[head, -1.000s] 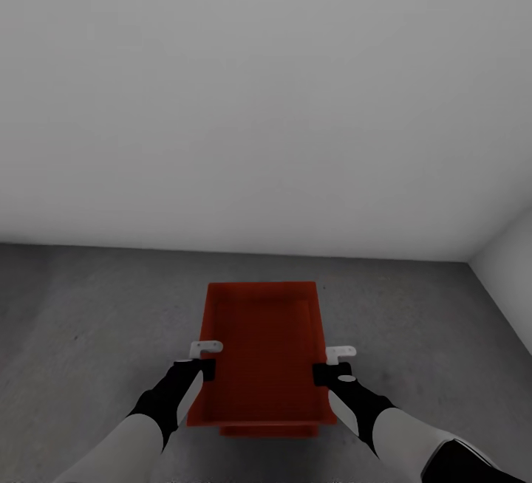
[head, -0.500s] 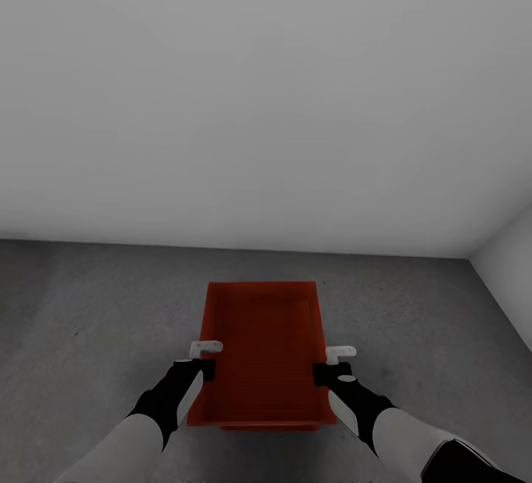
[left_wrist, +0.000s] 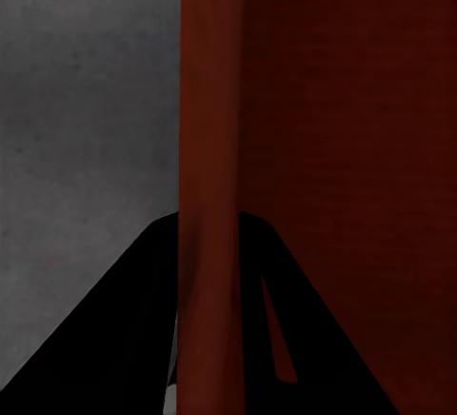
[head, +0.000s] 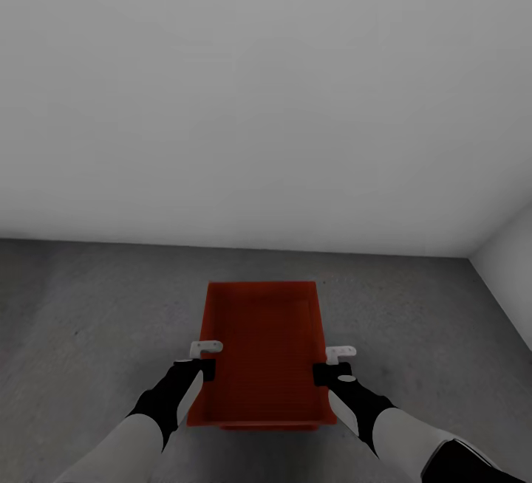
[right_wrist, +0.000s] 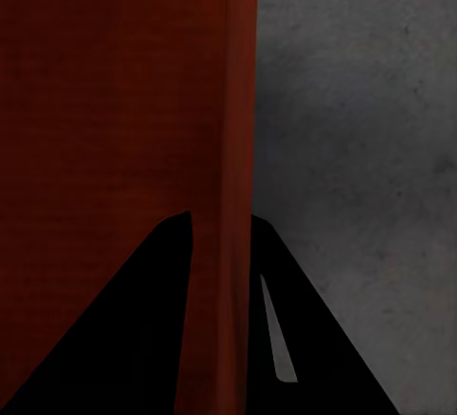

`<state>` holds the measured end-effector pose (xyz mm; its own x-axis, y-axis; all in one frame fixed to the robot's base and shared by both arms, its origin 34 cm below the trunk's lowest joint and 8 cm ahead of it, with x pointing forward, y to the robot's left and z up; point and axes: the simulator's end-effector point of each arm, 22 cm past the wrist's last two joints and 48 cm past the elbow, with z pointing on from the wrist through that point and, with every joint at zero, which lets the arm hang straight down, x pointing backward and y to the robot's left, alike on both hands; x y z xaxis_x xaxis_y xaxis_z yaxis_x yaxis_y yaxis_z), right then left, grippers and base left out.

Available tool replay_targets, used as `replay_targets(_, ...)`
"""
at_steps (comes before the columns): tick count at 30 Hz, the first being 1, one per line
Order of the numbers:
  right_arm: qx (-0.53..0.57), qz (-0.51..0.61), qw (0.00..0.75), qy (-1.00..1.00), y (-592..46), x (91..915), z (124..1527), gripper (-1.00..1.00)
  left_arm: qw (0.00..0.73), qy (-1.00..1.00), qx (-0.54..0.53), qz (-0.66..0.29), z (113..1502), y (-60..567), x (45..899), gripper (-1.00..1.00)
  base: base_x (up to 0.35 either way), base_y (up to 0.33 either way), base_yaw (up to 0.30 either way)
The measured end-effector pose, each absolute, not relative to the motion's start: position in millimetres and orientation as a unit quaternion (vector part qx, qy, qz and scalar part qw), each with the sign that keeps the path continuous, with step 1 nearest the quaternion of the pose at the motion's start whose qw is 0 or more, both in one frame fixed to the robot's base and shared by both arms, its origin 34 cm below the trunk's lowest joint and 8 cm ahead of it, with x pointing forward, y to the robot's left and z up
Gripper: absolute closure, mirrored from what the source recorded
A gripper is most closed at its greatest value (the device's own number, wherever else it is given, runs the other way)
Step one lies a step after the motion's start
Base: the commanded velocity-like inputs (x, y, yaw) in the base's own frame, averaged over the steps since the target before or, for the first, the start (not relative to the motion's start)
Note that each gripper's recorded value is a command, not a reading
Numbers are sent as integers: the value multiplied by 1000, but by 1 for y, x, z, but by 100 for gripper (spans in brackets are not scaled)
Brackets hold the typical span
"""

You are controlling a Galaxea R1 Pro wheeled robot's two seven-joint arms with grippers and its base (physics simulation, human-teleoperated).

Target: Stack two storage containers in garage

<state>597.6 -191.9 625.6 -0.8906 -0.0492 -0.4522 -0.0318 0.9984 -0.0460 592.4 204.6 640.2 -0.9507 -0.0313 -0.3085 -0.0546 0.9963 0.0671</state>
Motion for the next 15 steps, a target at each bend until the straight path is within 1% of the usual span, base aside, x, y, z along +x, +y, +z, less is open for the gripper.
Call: replay_targets(15, -21, -19, 226, 974, -192, 592, 619, 100, 148, 988, -21, 38, 633, 205, 587, 100, 0, 0, 0)
